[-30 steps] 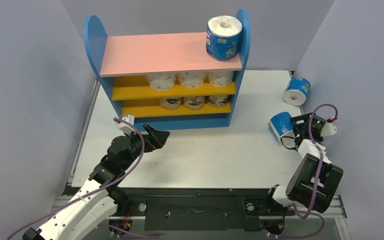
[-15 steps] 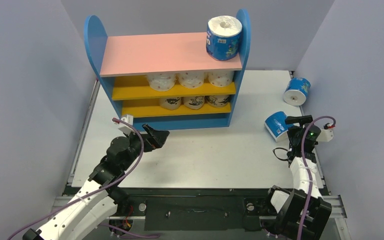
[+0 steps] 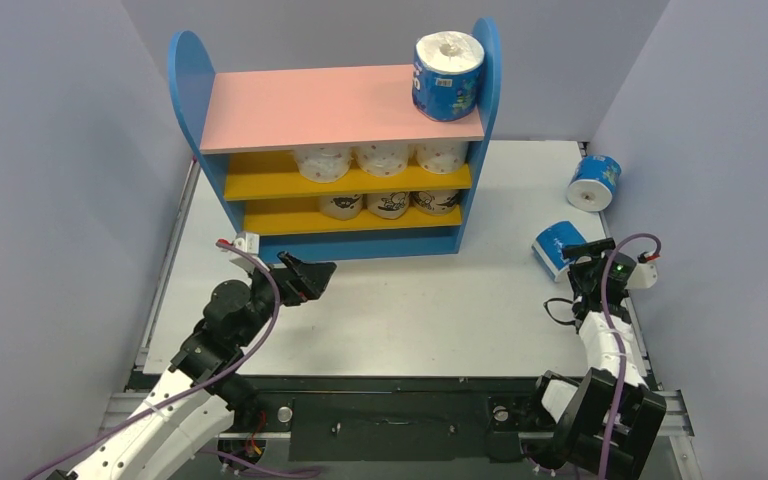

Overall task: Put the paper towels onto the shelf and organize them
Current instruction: Adjust the paper towel at the center of the board.

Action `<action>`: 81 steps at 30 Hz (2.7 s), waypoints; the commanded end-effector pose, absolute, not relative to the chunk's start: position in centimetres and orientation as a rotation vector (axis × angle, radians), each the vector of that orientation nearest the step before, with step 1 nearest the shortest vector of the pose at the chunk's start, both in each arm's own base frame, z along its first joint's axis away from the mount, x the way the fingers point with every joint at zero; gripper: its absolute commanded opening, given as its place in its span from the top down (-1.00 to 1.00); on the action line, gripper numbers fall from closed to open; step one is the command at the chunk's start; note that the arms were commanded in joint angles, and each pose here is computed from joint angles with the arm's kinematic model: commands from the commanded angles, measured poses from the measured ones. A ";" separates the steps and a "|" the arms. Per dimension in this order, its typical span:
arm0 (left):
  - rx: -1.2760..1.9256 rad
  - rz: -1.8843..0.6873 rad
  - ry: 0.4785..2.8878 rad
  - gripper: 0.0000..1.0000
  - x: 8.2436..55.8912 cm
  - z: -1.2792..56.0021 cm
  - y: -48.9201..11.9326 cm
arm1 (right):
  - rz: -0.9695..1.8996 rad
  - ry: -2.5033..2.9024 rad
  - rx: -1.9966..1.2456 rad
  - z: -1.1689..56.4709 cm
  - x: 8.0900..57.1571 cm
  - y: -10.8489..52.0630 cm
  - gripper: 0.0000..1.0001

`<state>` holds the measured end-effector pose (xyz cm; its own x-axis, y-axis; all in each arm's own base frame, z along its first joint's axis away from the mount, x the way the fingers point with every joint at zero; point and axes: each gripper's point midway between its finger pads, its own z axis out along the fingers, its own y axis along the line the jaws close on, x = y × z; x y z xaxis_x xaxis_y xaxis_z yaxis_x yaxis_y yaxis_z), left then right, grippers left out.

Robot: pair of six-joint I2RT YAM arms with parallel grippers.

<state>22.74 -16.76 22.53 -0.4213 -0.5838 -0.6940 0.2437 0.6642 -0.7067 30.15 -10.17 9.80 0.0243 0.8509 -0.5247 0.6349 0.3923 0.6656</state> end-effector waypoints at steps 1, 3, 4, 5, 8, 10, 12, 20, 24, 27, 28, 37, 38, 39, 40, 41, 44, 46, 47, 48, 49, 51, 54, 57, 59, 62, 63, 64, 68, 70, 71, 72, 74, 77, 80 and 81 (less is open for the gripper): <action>-0.243 -0.979 1.751 -0.93 22.5 23.5 -17.3 | 0.246 1.664 1.284 10.2 31.0 -11.1 -0.65; -0.240 -0.980 1.752 -0.93 22.4 23.5 -17.4 | 0.257 1.655 1.275 10.1 31.5 -11.2 -0.65; -0.241 -0.978 1.753 -0.93 22.4 23.5 -17.4 | 0.262 1.651 1.271 10.1 31.9 -11.3 -0.64; -0.242 -0.977 1.754 -0.93 22.4 23.4 -17.4 | 0.272 1.653 1.268 10.0 32.1 -11.2 -0.63; -0.243 -0.972 1.756 -0.93 22.5 23.3 -17.3 | 0.301 1.654 1.256 9.7 32.8 -11.0 -0.56; -0.243 -0.970 1.756 -0.93 22.5 23.3 -17.3 | 0.326 1.639 1.235 9.9 33.1 -10.8 -0.50; -0.244 -0.966 1.761 -0.93 22.5 23.2 -17.3 | 0.345 1.621 1.213 10.3 33.4 -10.7 -0.43; -0.254 -0.956 1.768 -0.93 22.6 22.8 -17.2 | 0.416 1.573 1.170 10.8 34.3 -10.3 -0.36; -0.258 -0.951 1.770 -0.93 22.6 22.6 -17.1 | 0.431 1.567 1.178 10.3 34.5 -10.4 -0.13; -0.260 -0.949 1.774 -0.93 22.6 22.6 -17.1 | 0.443 1.526 1.172 11.1 34.2 -10.4 0.12; -0.259 -0.951 1.774 -0.93 22.6 22.6 -17.1 | 0.443 1.517 1.171 11.2 34.0 -10.3 0.19; -0.257 -0.954 1.782 -0.93 22.5 22.5 -17.2 | 0.105 1.669 1.062 18.1 29.3 -7.6 0.70; -0.257 -0.955 1.780 -0.93 22.5 22.6 -17.2 | 0.099 1.716 0.991 18.8 29.1 -5.9 0.71; -0.257 -0.952 1.785 -0.93 22.5 22.5 -17.1 | 0.036 1.739 0.989 19.9 27.8 -5.8 0.73; -0.257 -0.951 1.783 -0.93 22.4 22.6 -17.1 | 0.022 1.853 0.924 19.0 26.6 -4.0 0.73; -0.257 -0.947 1.788 -0.93 22.4 22.5 -17.0 | 0.015 1.852 0.898 20.7 26.3 -3.6 0.73; -0.264 -0.936 1.784 -0.93 22.3 22.6 -16.7 | 0.023 2.085 0.724 19.9 23.9 0.3 0.72; -0.269 -0.927 1.782 -0.93 22.3 22.7 -16.5 | 0.035 2.184 0.605 20.1 22.4 2.7 0.73; -0.271 -0.924 1.783 -0.93 22.2 22.6 -16.4 | 0.048 2.190 0.516 21.0 21.9 4.2 0.73; -0.273 -0.923 1.781 -0.93 22.2 22.7 -16.3 | 0.009 2.216 0.491 20.8 21.1 4.5 0.73; -0.274 -0.920 1.782 -0.93 22.1 22.7 -16.2 | 0.068 2.232 0.387 21.5 20.4 6.9 0.73; -0.278 -0.911 1.786 -0.93 22.0 22.5 -16.0 | 0.087 2.272 0.216 21.9 19.1 10.0 0.73; -0.284 -0.883 1.804 -0.93 21.9 21.9 -15.6 | -0.028 2.276 -0.067 22.9 18.0 14.8 0.73; -0.297 -0.861 1.817 -0.93 21.8 21.5 -15.2 | -0.119 2.242 -0.348 23.2 16.4 20.1 0.73; -0.306 -0.847 1.824 -0.93 21.6 21.2 -14.8 | -0.150 2.212 -0.467 23.1 16.1 23.2 0.73; -0.328 -0.824 1.828 -0.93 21.3 20.8 -14.1 | -0.119 2.196 -0.559 22.9 16.3 27.2 0.72; -0.335 -0.820 1.816 -0.93 21.2 21.0 -13.8 | -0.113 2.182 -0.596 23.1 16.5 27.9 0.72; -0.336 -0.814 1.822 -0.93 21.1 20.8 -13.7 | -0.107 2.186 -0.620 23.1 16.5 28.8 0.72; -0.340 -0.808 1.821 -0.93 20.7 20.7 -13.3 | -0.169 2.184 -0.803 21.4 16.8 30.5 0.70; -0.348 -0.801 1.829 -0.93 20.6 20.4 -13.1 | -0.170 2.204 -0.850 20.2 16.9 31.1 0.69; -0.355 -0.795 1.832 -0.93 20.6 20.3 -13.0 | -0.148 2.223 -0.867 19.4 16.8 31.5 0.68; -0.367 -0.789 1.844 -0.93 20.5 19.9 -12.9 | -0.145 2.233 -0.873 18.9 17.0 31.5 0.67; -0.383 -0.772 1.860 -0.93 20.6 19.3 -12.7 | -0.109 2.268 -0.876 17.6 17.2 31.7 0.64; -0.408 -0.755 1.886 -0.93 20.8 18.4 -12.6 | -0.040 2.319 -0.885 15.3 17.1 31.9 0.58; -0.453 -0.734 1.929 -0.93 21.0 17.7 -12.7 | -0.001 2.328 -0.893 14.2 17.0 32.3 0.53; -0.471 -0.719 1.945 -0.93 21.0 17.4 -12.5 | 0.001 2.337 -0.906 13.6 16.8 32.2 0.50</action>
